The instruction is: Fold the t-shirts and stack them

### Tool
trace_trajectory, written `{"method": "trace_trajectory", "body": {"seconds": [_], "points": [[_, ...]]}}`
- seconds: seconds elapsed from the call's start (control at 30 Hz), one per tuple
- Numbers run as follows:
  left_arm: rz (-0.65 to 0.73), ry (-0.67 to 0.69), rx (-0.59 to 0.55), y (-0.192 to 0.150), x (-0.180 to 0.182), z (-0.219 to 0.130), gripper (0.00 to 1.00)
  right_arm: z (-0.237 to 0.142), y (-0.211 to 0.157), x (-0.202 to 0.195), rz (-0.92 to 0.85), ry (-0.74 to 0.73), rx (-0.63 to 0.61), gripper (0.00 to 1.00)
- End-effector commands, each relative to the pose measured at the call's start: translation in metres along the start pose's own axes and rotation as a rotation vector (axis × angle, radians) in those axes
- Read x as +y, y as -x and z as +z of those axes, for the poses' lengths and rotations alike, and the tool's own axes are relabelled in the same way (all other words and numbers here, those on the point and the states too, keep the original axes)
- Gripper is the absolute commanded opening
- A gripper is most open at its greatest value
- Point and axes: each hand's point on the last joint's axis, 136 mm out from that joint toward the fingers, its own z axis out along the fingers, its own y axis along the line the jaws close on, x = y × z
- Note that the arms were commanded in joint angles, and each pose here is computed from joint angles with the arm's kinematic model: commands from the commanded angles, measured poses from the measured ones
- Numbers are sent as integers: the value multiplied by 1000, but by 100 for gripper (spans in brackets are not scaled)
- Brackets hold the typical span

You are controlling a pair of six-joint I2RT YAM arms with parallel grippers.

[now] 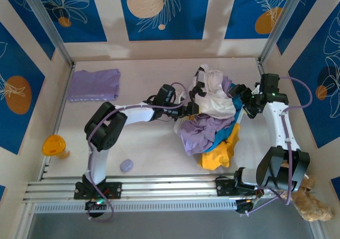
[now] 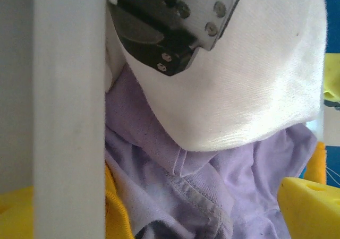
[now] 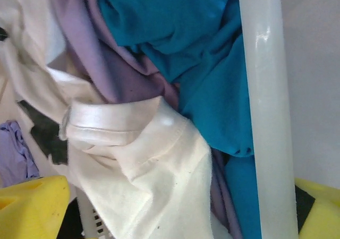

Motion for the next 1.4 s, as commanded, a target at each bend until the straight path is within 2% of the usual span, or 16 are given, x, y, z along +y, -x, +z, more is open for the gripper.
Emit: {"method": "trace_trajectory", "body": {"seconds": [0.0,0.23,0.43,0.63,0.8,0.87,0.97,1.03,1.13,1.23,1.37], "points": [[105,-39,-56,11,-42,-11,99,13,-17,3,5,60,110,99],[125,-1,-57,11,-44,-17,99,32,-18,-23,39,-23,180,99],[134,24,-46,4,-42,-21,99,12,-6,-46,92,-106,106,99],[143,9,-25,0,-50,-14,99,-28,-1,-39,40,-151,-4,99],[131,-40,-8,-10,-65,13,99,-64,-13,-10,-20,-85,-60,99],[127,-69,-15,-10,-73,25,99,-74,-23,3,-38,-55,-62,99],[138,-68,-47,-4,-80,34,99,-73,-49,25,-37,34,22,99],[157,-10,-75,6,-74,28,99,-63,-66,28,-26,21,84,99],[194,77,-108,19,-62,3,99,-44,-79,9,8,-129,105,99],[201,131,-122,26,-51,-26,99,-23,-77,-16,81,-252,94,99],[197,186,-148,27,-33,-63,99,11,-65,-42,202,-331,59,99]]}}
